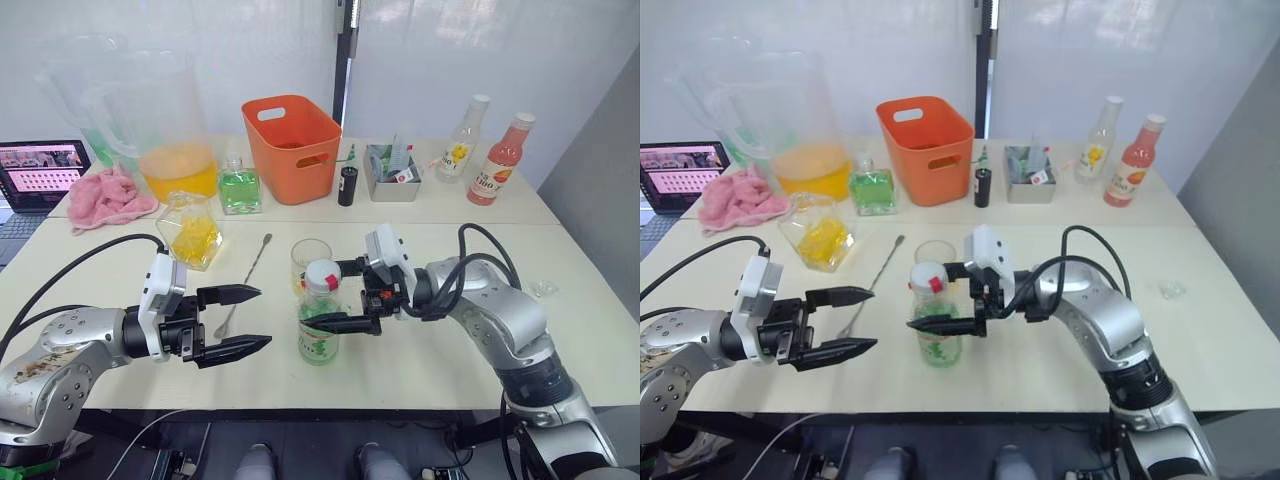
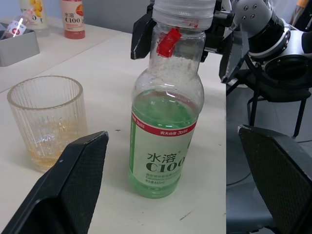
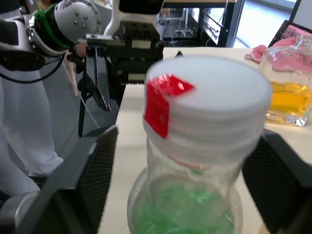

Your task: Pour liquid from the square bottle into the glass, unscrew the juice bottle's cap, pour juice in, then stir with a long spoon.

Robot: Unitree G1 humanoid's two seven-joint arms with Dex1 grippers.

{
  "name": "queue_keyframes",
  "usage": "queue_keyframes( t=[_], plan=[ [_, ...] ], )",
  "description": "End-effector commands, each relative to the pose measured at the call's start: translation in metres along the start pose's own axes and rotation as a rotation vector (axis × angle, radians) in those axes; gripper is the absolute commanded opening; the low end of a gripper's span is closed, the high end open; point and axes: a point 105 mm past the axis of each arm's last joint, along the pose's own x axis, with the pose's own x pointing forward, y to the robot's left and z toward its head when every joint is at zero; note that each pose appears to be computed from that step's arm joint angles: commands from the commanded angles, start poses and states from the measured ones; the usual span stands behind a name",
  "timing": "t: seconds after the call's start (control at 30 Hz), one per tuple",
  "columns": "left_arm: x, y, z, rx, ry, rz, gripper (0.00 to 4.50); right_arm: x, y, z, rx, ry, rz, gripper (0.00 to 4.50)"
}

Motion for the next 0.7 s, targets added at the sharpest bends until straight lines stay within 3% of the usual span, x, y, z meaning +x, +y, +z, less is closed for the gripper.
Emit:
queue_keyframes(
  t=[0.03, 0.17, 0.33, 0.47, 0.6, 0.7],
  plan=[
    [0.003, 0.002, 0.014, 0.066, -0.031, 0.008, 4.50, -0.019, -0.007, 0.009, -0.062, -0.003, -0.038, 4.45],
    [0.003, 0.003, 0.029, 0.070, -0.082, 0.011, 4.50, -0.046, -0.004, 0.014, -0.039, 0.007, -0.057, 4.45],
    [-0.001, 0.007, 0.022, 0.047, -0.001, 0.016, 4.50, -0.073, 0.010, 0.022, 0.022, 0.009, -0.074, 4.45],
    [-0.007, 0.020, 0.017, 0.113, 0.047, 0.095, 4.50, -0.096, 0.012, 0.036, 0.029, -0.040, -0.207, 4.45],
    [-0.015, 0.037, 0.005, 0.178, 0.109, 0.214, 4.50, -0.125, 0.009, 0.014, 0.005, 0.070, -0.412, 4.45],
    [-0.019, 0.047, 0.004, 0.190, 0.086, 0.276, 4.50, -0.149, 0.001, -0.011, -0.001, 0.124, -0.613, 4.45]
  ],
)
